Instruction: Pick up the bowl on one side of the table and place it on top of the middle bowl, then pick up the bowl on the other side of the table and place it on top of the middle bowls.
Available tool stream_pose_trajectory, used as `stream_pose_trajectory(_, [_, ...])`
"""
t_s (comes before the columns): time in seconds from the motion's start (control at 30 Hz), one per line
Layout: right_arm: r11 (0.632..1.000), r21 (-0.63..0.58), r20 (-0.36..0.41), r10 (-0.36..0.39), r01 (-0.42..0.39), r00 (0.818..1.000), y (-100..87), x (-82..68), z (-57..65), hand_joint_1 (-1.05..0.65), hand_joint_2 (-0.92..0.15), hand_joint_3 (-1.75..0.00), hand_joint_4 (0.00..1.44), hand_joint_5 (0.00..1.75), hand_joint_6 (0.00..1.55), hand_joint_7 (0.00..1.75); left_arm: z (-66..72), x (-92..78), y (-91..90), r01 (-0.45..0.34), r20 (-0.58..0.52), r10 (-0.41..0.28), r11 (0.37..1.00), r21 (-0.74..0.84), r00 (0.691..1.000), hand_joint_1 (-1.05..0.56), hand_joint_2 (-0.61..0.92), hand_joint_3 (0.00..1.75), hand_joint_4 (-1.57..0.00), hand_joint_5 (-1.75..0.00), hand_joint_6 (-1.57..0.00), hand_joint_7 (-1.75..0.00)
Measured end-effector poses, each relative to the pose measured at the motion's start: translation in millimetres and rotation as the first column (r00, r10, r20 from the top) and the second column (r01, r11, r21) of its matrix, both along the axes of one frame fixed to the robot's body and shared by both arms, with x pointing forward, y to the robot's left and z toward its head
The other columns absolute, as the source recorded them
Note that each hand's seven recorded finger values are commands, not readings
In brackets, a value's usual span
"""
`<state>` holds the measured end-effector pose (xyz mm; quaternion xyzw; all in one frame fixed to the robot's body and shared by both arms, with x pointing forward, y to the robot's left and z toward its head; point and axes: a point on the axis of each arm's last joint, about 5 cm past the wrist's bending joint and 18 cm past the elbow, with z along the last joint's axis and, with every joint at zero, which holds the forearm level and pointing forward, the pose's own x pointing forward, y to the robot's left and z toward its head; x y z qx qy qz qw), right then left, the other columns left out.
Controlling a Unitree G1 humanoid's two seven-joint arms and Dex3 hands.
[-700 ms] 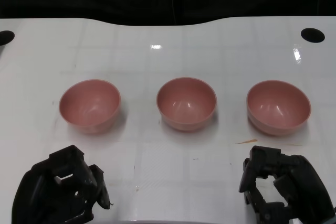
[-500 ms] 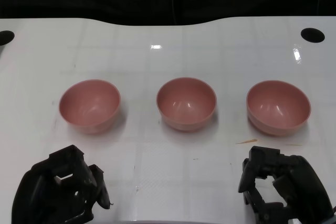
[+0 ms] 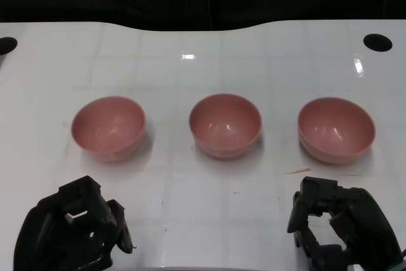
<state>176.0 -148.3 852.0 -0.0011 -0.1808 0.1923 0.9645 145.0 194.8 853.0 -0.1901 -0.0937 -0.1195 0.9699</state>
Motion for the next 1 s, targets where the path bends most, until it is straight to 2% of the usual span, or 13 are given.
stream_pose_trajectory(0.07, [1.000,0.000,0.000,0.000,0.000,1.000,0.0,0.0,0.0,-0.21,-0.36,-1.33,0.87,1.67,0.88,1.38,-0.1,-0.1,0.0,0.000,-0.001,0.000,1.000,0.000,1.000,-0.03,0.55,1.04,-0.97,-1.56,-0.94,-1.39])
stream_pose_trajectory(0.13, [1.000,-0.002,0.004,-0.005,0.005,1.000,0.1,-0.1,0.2,-0.22,-0.48,-1.13,0.83,1.56,0.84,1.25,-0.1,-0.3,0.0,0.000,-0.001,0.000,1.000,0.000,1.000,-0.03,0.55,1.04,-0.97,-1.56,-0.94,-1.39])
stream_pose_trajectory(0.17, [1.000,-0.006,0.009,-0.009,0.009,1.000,0.3,-0.2,0.5,-0.22,-0.54,-1.00,0.81,1.51,0.83,1.18,-0.2,-0.5,0.0,0.000,-0.002,0.000,1.000,0.002,1.000,-0.03,0.55,1.05,-0.96,-1.56,-0.93,-1.40])
stream_pose_trajectory(0.2, [1.000,-0.012,0.015,-0.012,0.012,1.000,0.5,-0.3,0.7,-0.23,-0.67,-0.72,0.75,1.41,0.82,1.00,-0.1,-0.7,-0.1,0.001,-0.002,-0.001,1.000,0.004,1.000,-0.03,0.56,1.04,-0.96,-1.57,-0.93,-1.40])
stream_pose_trajectory(0.27, [1.000,-0.018,0.018,-0.017,0.017,1.000,0.7,-0.3,1.0,-0.26,-0.84,-0.35,0.69,1.28,0.78,0.77,0.4,-0.7,-0.3,0.002,0.000,-0.002,1.000,0.004,1.000,-0.04,0.56,1.04,-0.95,-1.57,-0.93,-1.41])
stream_pose_trajectory(0.3, [1.000,-0.022,0.019,-0.020,0.020,1.000,0.8,-0.2,1.2,-0.26,-0.88,-0.27,0.65,1.23,0.73,0.69,0.5,-0.6,-0.3,0.002,0.001,-0.002,1.000,0.005,1.000,-0.04,0.56,1.04,-0.95,-1.58,-0.92,-1.41])
stream_pose_trajectory(0.4, [0.998,-0.064,0.033,-0.022,0.024,0.999,-0.4,0.1,2.9,-0.32,-0.92,-0.18,0.54,1.09,0.56,0.51,0.5,-0.6,-0.3,0.002,0.001,-0.002,1.000,0.006,1.000,-0.04,0.56,1.04,-0.94,-1.58,-0.92,-1.42])
stream_pose_trajectory(0.47, [0.993,-0.111,0.046,-0.023,0.029,0.999,-3.4,0.4,4.6,-0.34,-0.92,-0.16,0.51,1.01,0.52,0.43,0.6,-0.6,-0.3,0.002,0.001,-0.002,1.000,0.006,1.000,-0.03,0.56,1.05,-0.94,-1.58,-0.92,-1.42])
stream_pose_trajectory(0.5, [0.991,-0.130,0.055,-0.029,0.036,0.998,-4.7,0.7,5.7,-0.39,-0.92,-0.14,0.47,0.88,0.49,0.33,0.6,-0.7,-0.3,0.001,0.001,-0.001,1.000,0.006,1.000,-0.03,0.54,1.08,-0.94,-1.59,-0.92,-1.43])
stream_pose_trajectory(0.53, [0.988,-0.150,0.065,-0.036,0.046,0.997,-5.9,1.0,7.0,-0.41,-0.92,-0.13,0.45,0.82,0.48,0.29,0.6,-0.6,-0.3,0.001,0.001,-0.001,1.000,0.006,1.000,-0.03,0.53,1.10,-0.94,-1.59,-0.92,-1.43])
stream_pose_trajectory(0.67, [0.972,-0.218,0.097,-0.062,0.082,0.993,-10.8,2.3,11.2,-0.49,-0.92,-0.09,0.35,0.69,0.42,0.19,0.7,-0.6,-0.5,0.003,0.001,-0.003,1.000,0.006,1.000,-0.03,0.53,1.09,-0.94,-1.60,-0.91,-1.44])
stream_pose_trajectory(0.83, [0.935,-0.324,0.162,-0.093,0.142,0.982,-16.1,5.7,21.9,-0.59,-0.92,-0.05,0.25,0.61,0.35,0.11,0.7,-0.5,-1.3,0.006,0.002,-0.006,1.000,0.005,1.000,-0.04,0.55,1.05,-0.94,-1.59,-0.91,-1.43])
stream_pose_trajectory(1.0, [0.865,-0.452,0.224,-0.124,0.216,0.967,-18.7,8.4,32.1,-0.66,-0.92,-0.03,0.21,0.55,0.29,0.06,0.4,-0.7,-2.7,0.012,0.000,-0.012,1.000,0.004,1.000,-0.03,0.56,1.04,-0.95,-1.58,-0.91,-1.43])
